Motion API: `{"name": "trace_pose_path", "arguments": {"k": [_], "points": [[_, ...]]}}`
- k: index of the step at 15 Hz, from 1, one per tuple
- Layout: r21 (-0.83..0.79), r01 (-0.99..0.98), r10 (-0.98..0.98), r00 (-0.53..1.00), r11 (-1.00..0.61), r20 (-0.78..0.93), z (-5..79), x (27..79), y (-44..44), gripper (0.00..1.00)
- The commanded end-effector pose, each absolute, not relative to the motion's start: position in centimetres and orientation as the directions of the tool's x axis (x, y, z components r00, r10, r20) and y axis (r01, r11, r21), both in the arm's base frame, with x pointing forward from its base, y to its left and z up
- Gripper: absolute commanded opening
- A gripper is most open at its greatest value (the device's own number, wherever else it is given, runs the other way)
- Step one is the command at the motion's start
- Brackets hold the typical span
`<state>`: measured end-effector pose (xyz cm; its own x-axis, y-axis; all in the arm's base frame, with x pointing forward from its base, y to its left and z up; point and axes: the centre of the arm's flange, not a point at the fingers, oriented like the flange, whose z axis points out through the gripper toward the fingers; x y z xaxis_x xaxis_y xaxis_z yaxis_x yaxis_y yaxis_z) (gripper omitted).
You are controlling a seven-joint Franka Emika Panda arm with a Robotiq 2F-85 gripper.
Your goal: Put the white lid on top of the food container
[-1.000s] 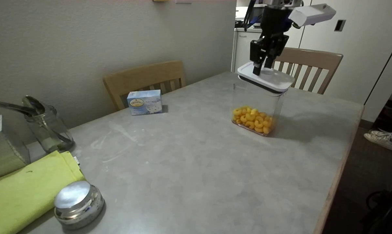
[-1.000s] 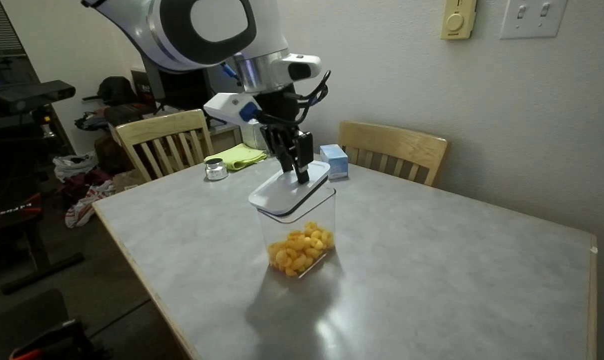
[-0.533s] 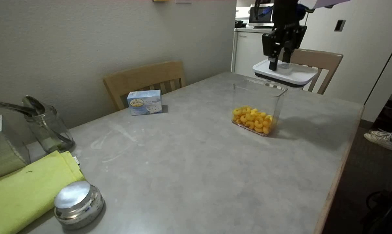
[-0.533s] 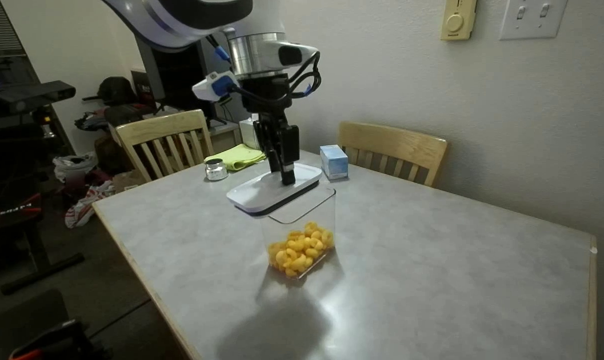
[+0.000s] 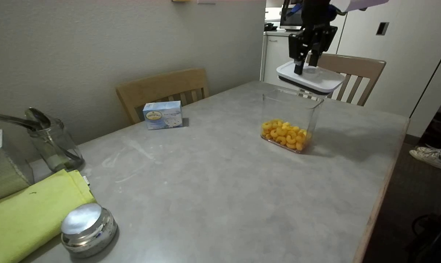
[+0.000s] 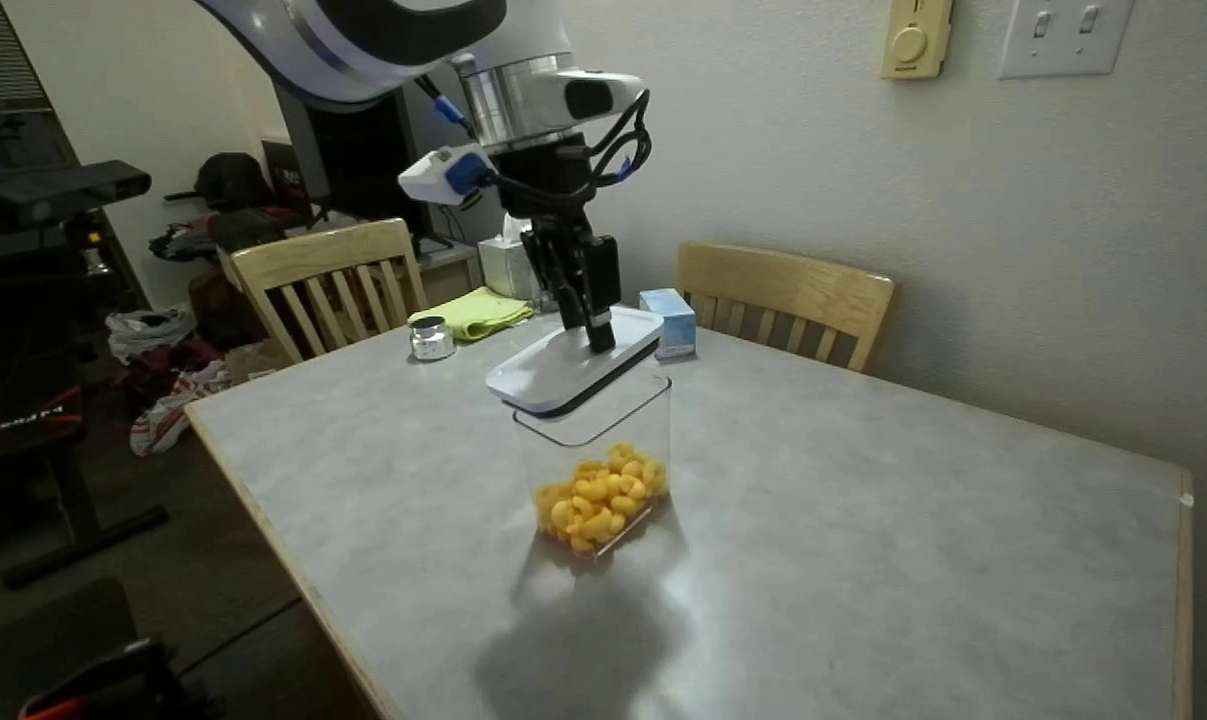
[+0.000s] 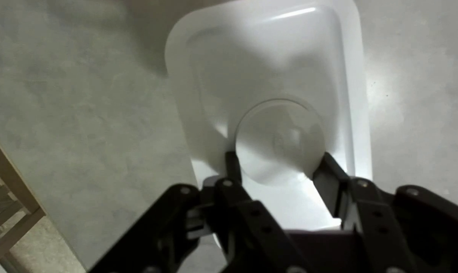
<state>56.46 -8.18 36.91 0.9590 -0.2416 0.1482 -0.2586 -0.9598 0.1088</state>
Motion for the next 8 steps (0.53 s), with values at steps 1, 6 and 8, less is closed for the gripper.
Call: {"name": "trace_pose_path", "arguments": {"k": [1,6,8], "points": [[0.094,-0.232,-0.211,0.959,-0.968,0.191,35.6,56.6,-9.0,0.26],[0.064,-0.219,-0.204,0.961,-0.974,0.185,33.0,57.3,-9.1,0.26],[0.051,-0.217,-0.204,0.961,-0.975,0.188,32.1,57.7,-9.1,0.26]]}}
